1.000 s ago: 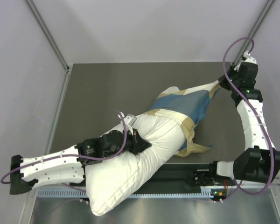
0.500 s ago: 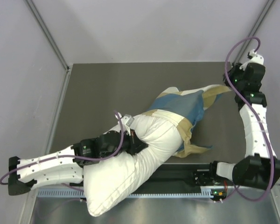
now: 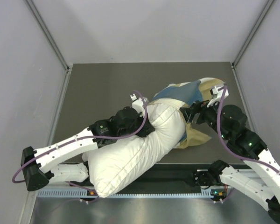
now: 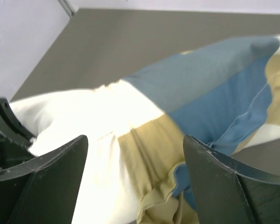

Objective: Remove the pillowcase from the pillow
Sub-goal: Pull out the pillow

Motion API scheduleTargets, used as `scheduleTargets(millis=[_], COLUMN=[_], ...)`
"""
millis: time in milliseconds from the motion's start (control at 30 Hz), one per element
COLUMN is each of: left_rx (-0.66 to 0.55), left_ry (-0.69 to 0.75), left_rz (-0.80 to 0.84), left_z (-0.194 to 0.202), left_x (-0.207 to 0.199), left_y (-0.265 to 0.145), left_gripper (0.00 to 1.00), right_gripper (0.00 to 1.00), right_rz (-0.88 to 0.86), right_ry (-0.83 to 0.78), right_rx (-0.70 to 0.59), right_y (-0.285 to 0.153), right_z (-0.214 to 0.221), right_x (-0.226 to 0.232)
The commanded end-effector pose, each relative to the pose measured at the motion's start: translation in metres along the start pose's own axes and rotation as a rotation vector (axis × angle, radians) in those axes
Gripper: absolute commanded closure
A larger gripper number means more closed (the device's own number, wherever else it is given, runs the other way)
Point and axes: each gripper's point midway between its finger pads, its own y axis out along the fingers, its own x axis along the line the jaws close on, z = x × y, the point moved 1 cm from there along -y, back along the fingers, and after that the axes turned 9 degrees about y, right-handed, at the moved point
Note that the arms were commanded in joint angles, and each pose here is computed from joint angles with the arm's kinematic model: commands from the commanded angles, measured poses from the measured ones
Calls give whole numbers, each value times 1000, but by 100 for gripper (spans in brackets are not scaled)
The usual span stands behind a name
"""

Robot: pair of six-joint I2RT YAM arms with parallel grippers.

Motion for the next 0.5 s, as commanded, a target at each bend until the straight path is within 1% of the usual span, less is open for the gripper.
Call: scheduleTargets(millis=[0,100,167,300,367,467], left_rx=[-39,-46,-42,-35,-26,-26], left_ry=[62,57,59,68,67,66], left_rz=[-179,-182,-175,-173,-171,-173], left_z=[-17,-22,-22,-23,-20,-16], left_x=[47,53,55,56,56,58], left_y=[7,4,4,0,-1,-5], left_gripper=[100,100,100,100,100,100], right_gripper=[18,17,17,16,16,18], right_rz=[86,106,159,273,376,510], right_ry=[-9,-59,-96,-142,-158,-155], right_rx=[42,85,123,146,122,48], right_y=[1,4,8,17,19,19], right_z=[17,38,52,65,63,51], right_x=[-7,-7,-13,-30,-45,-61])
